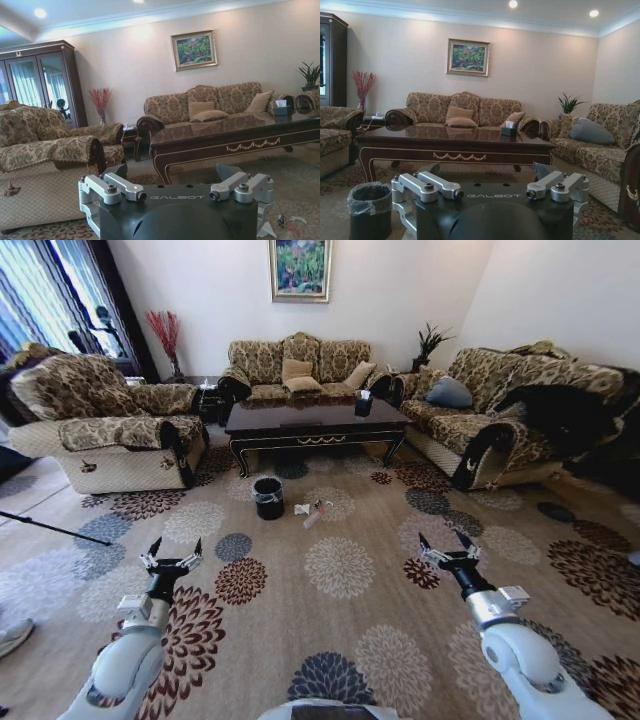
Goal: Move to the front of the table and pick up the trash from the floor, then place it into the trash bin.
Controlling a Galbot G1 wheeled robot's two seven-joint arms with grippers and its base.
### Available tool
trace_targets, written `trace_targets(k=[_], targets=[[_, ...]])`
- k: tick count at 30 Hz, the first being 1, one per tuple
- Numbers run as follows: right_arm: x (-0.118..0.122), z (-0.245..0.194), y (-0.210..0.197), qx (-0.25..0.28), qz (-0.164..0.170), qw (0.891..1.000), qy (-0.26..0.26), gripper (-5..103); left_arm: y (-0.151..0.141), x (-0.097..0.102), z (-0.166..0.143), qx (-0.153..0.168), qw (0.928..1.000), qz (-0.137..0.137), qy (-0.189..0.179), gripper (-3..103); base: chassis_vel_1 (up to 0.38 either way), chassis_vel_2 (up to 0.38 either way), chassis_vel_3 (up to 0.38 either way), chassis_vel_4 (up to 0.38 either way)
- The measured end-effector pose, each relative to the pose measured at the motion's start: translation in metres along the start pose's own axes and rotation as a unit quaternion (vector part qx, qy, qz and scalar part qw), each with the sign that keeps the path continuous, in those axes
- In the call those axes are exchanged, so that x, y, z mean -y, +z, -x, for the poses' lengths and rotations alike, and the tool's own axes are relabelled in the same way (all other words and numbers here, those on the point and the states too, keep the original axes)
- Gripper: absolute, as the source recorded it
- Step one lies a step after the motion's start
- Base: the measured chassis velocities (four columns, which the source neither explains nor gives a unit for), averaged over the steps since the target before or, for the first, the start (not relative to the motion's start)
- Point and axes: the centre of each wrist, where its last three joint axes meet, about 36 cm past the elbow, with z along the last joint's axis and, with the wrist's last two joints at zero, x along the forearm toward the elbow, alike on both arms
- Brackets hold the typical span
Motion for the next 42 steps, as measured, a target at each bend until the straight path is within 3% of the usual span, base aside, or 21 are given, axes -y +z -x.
trace_targets(k=[42], targets=[[-0.014,-0.022,0.012,-0.018,0.004,1.0,0.0,100,0.004,0.011,-0.008,-0.009,0.9998,-0.014,0.006,100,0.0,0.0,0.0,0.0]])
